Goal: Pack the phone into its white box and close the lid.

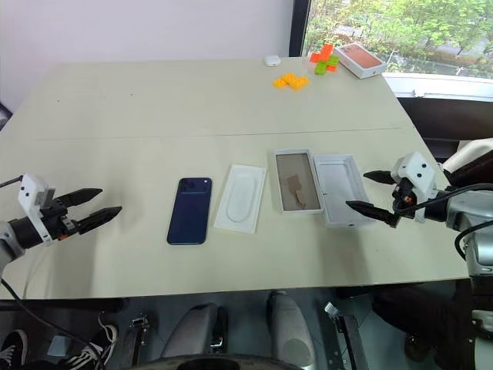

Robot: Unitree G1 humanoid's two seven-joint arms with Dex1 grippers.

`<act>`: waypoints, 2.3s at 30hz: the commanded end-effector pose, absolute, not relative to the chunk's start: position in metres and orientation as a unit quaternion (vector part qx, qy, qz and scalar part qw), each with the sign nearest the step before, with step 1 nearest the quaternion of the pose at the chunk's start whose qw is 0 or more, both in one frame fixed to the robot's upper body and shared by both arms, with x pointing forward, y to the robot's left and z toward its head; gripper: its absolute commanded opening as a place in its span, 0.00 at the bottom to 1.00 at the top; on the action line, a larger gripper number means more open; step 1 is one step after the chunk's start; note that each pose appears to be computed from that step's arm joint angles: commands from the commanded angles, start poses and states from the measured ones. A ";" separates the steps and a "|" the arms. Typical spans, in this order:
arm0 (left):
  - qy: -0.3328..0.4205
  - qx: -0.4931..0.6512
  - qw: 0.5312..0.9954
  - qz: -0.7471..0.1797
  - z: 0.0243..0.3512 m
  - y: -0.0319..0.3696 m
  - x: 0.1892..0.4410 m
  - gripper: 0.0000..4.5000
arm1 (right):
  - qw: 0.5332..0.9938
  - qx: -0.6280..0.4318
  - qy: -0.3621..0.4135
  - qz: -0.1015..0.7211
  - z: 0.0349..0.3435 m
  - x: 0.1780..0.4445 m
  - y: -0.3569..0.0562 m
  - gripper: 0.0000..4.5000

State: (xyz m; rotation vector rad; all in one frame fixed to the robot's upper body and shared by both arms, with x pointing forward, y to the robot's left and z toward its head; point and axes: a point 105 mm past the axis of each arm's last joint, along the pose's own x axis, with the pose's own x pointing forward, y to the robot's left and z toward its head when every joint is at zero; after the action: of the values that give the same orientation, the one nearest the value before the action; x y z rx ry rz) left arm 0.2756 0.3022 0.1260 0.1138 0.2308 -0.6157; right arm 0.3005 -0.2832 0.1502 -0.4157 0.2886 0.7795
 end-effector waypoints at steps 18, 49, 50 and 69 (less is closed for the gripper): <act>0.078 0.074 0.944 -0.313 0.151 0.293 0.290 0.99 | 0.901 -0.209 0.116 0.362 0.170 0.301 -0.285 1.00; 0.101 0.013 0.952 -0.288 0.153 0.283 0.305 0.99 | 0.897 -0.216 0.080 0.377 0.181 0.320 -0.253 1.00; 0.104 0.015 0.952 -0.287 0.152 0.283 0.305 0.99 | 0.897 -0.218 0.076 0.378 0.183 0.321 -0.250 1.00; 0.143 -0.054 0.934 -0.324 0.161 0.244 0.309 0.99 | 0.852 -0.285 0.007 0.439 0.204 0.335 -0.165 1.00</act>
State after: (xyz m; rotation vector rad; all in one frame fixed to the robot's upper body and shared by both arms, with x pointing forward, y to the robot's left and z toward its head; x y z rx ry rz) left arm 0.3088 0.2472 0.1461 -0.1186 0.3357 -0.6469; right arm 0.3333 -0.1700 0.1906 -0.6072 0.0557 0.9347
